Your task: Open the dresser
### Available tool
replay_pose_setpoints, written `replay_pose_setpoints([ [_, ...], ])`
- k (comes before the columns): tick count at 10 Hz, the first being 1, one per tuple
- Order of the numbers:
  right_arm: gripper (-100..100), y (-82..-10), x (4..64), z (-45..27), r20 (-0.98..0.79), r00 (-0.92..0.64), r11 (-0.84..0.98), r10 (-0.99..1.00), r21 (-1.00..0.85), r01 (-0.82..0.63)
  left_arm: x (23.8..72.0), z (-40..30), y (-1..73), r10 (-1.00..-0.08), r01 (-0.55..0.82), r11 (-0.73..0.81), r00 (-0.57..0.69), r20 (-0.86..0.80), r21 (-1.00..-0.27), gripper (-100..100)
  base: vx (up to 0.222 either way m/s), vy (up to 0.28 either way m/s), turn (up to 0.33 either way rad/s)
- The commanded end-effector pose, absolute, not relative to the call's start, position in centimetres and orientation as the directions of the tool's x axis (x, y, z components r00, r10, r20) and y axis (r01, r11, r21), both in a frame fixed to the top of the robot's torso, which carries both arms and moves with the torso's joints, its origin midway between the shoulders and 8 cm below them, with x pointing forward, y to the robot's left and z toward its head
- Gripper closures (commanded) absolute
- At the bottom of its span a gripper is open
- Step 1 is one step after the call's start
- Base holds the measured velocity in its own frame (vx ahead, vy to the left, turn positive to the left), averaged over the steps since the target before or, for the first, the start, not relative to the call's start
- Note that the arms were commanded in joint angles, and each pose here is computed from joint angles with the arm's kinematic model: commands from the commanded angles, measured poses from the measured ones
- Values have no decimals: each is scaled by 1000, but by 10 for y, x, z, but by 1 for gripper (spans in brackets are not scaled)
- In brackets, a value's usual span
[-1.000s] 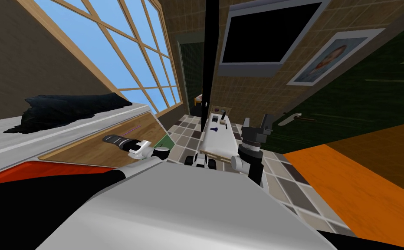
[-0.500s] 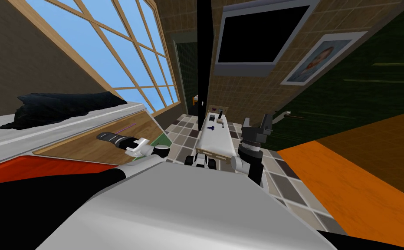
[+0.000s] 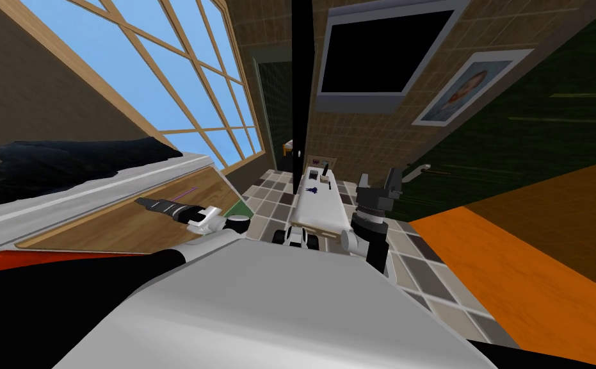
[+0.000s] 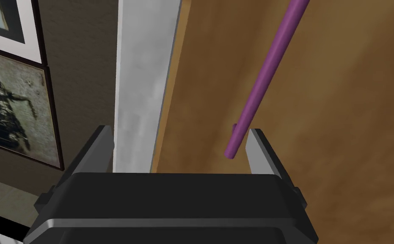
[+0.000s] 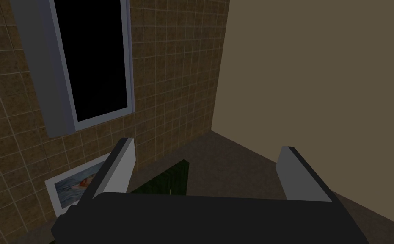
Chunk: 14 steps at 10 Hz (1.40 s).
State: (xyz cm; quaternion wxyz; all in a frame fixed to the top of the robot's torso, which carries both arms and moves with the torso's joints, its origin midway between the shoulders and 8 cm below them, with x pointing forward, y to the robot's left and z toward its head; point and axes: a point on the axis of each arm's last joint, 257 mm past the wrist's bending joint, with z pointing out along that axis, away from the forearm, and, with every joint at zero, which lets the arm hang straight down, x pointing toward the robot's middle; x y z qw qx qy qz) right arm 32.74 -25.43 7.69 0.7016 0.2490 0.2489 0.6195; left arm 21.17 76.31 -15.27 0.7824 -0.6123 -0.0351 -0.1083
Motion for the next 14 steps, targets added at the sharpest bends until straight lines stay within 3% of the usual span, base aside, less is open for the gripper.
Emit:
replay_pose_setpoints([
  [1, 0, -254, 327, 77, -41, 108, 108, 993, 658, -745, 211, -169, 757, -125, 212, 205, 974, 190, -956, -100, 20, 64, -67],
  [2, 0, -254, 327, 77, -40, 108, 108, 993, 658, -745, 211, -170, 756, -125, 213, 203, 974, 191, -956, -100, 2, 12, -7],
  [3, 0, -254, 327, 77, -40, 108, 108, 993, 658, -746, 211, -170, 756, -125, 213, 203, 974, 191, -956, 100, 0, 0, 0],
  [14, 0, -254, 327, 77, -40, 108, 107, 993, 658, -746, 208, -179, 746, -104, 200, 184, 977, 184, -962, 100, -25, -162, -20],
])
